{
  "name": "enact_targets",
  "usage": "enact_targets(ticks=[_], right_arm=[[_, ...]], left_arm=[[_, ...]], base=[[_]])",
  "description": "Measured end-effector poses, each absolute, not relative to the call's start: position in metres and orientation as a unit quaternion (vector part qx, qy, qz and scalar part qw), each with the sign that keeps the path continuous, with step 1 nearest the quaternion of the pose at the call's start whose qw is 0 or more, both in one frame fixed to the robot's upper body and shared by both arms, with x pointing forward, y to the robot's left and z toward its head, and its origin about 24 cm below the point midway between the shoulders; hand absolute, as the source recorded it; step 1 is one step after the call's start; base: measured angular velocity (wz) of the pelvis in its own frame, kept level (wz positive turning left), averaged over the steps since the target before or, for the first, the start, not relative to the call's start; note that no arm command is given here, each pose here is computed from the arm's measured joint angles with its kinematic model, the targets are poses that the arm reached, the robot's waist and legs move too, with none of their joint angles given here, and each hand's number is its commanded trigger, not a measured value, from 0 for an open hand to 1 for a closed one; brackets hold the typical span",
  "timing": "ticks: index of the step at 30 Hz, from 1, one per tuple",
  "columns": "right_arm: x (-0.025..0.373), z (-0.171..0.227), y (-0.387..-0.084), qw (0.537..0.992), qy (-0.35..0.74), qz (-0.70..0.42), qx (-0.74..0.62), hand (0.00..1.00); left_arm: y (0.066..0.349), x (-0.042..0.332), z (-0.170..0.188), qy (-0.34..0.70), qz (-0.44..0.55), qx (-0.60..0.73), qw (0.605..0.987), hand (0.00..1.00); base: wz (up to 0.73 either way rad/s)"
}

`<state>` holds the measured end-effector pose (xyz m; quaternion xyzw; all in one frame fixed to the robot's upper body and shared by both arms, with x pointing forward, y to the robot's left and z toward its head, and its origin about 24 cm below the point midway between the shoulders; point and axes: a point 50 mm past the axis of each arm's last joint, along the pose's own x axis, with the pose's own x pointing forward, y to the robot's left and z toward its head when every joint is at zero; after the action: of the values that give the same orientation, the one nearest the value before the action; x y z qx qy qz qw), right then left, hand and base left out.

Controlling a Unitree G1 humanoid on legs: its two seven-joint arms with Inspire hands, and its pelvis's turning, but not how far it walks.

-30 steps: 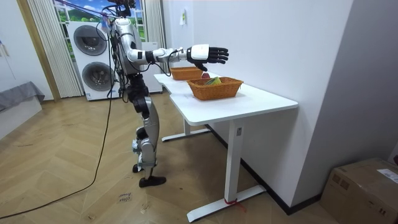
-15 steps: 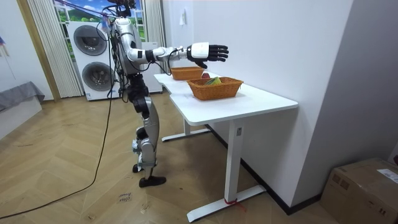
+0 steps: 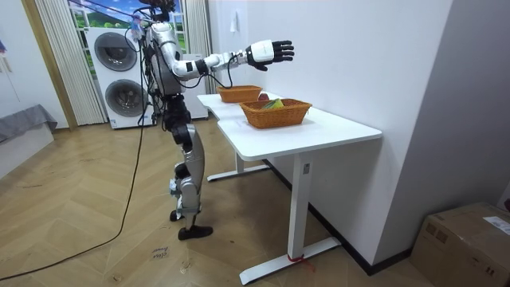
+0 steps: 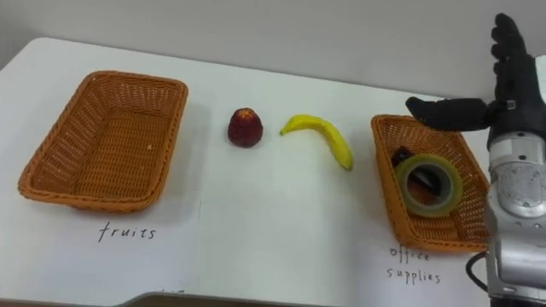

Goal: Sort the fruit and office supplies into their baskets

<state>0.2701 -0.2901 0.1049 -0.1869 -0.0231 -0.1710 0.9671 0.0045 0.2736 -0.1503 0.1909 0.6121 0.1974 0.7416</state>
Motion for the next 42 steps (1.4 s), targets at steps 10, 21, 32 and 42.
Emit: enact_targets(ticks=[10,21,32,42], right_arm=[[0.282,0.084,-0.275,0.979,0.021,-0.123,-0.163,0.00],[0.297,0.056,-0.269,0.976,0.092,-0.088,-0.176,0.00],[0.308,0.032,-0.265,0.966,0.155,-0.072,-0.195,0.00],[0.311,0.033,-0.267,0.962,0.159,-0.067,-0.213,0.00]], left_arm=[[0.283,0.003,-0.148,0.621,0.199,0.200,0.731,0.00],[0.284,0.000,-0.148,0.635,0.199,0.200,0.719,0.00],[0.285,0.022,-0.148,0.614,0.173,0.225,0.736,0.00],[0.282,0.025,-0.148,0.611,0.162,0.233,0.739,0.00]], base=[[0.11],[0.15],[0.01],[0.00]])
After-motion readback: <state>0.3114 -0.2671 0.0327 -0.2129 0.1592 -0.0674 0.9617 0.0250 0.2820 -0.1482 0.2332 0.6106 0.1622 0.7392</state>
